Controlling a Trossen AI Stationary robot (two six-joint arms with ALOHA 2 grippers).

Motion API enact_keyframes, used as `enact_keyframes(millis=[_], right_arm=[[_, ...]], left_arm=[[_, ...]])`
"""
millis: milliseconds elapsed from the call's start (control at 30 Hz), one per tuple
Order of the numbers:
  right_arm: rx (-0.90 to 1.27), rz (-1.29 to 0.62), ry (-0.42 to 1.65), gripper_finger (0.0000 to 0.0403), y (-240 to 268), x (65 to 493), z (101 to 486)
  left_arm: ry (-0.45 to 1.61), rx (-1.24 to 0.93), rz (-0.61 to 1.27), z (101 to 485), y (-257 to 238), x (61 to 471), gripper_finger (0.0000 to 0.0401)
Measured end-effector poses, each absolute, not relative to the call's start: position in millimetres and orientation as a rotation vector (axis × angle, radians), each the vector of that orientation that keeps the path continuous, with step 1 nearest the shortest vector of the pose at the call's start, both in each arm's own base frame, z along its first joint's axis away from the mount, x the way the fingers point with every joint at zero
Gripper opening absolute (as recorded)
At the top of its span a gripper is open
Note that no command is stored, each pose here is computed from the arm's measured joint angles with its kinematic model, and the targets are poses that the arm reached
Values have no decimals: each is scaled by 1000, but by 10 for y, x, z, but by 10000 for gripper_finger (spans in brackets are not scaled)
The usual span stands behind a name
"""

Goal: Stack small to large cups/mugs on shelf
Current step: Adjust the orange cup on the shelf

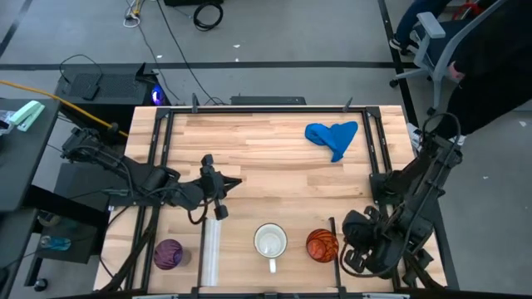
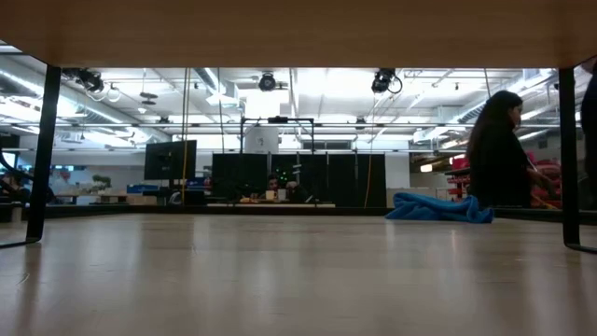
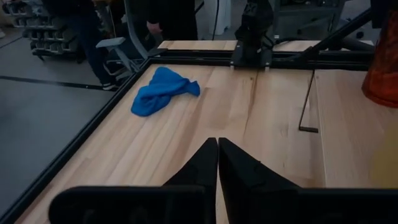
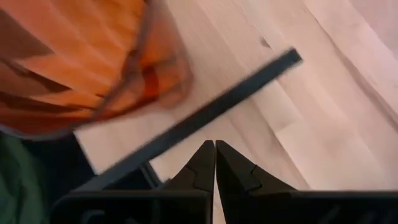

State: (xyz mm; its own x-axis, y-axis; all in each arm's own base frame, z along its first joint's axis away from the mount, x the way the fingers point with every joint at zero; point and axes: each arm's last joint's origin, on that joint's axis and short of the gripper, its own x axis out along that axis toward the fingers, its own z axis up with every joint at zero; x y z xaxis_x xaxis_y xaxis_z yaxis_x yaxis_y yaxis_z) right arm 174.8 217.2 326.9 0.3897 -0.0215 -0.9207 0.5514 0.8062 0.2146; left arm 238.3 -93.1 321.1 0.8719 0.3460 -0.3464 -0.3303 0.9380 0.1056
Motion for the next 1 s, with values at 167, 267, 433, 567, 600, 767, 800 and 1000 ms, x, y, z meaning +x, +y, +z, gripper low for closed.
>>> enact_keyframes(millis=[167,267,433,567,600,767,800,1000], right_arm=[[557,-352,1103,20,2184,1798,3282],[571,-297,1085,20,2227,1826,3298],[579,-248,1066,20,2277,1858,3305],[553,-238,1068,20,2287,1898,3277],[549,-236,1067,20,2287,1911,3273],[540,-213,1055,20,2299,1968,3260],[536,-208,1053,20,2297,1979,3261],[523,-197,1047,20,2267,2039,3261]], left_arm=[[370,41,354,3210,-931,2383,21],[374,43,354,3206,-930,2381,16],[373,38,355,3206,-930,2381,13],[374,33,356,3204,-930,2381,20],[374,27,358,3202,-929,2380,22],[380,25,360,3195,-928,2377,22],[381,25,360,3193,-929,2378,20],[383,26,360,3192,-928,2377,14]])
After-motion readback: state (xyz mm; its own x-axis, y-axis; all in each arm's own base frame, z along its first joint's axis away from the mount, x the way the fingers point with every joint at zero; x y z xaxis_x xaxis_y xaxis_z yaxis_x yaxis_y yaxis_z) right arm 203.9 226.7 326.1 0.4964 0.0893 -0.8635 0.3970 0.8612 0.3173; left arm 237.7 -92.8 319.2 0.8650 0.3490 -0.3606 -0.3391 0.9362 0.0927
